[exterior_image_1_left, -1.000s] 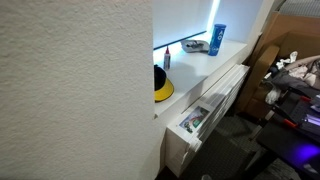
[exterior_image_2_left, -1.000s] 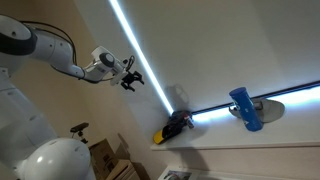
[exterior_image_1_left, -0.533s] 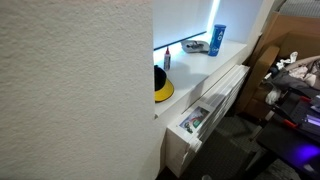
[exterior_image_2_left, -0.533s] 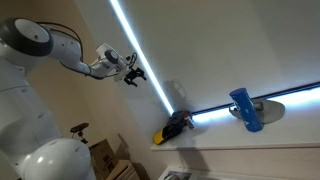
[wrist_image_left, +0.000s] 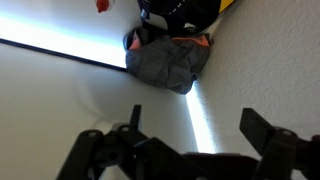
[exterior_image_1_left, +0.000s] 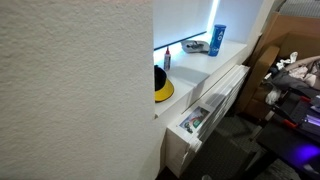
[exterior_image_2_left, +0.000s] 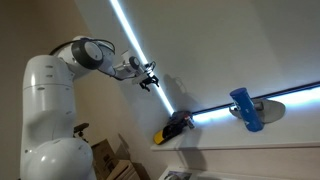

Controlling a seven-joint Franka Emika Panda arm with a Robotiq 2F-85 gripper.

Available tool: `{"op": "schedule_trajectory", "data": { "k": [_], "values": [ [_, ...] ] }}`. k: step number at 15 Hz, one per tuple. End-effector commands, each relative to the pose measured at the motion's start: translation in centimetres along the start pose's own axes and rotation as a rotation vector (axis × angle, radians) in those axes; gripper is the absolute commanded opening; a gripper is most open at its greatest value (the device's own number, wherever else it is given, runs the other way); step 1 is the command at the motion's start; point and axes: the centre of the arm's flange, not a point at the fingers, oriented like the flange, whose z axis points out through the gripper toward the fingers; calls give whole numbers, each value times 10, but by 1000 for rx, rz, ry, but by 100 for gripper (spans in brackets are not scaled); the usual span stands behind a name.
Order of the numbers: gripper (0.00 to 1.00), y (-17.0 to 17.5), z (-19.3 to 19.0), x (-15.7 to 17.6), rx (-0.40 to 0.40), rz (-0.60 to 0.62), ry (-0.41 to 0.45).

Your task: Move the grey shirt to the right

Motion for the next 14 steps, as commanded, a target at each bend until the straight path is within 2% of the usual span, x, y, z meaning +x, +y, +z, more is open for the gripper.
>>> {"op": "schedule_trajectory", "data": {
  "k": [1,5,7,8,9,12,13,14],
  "values": [
    [100,-8,46,25,35,-26,-69],
    [100,-24,101,-7,49,-71,-154],
    [100,-25,125,-23,55,-76,-230],
    [100,-24,131,-31,23,-65,-256],
    [100,-29,123,-25,39,-60,-208],
    [100,-25,136,-30,28,-57,-237],
    [100,-27,128,-28,15,-50,-183],
    [100,-28,124,-17,6,-26,-83]
  ]
}}
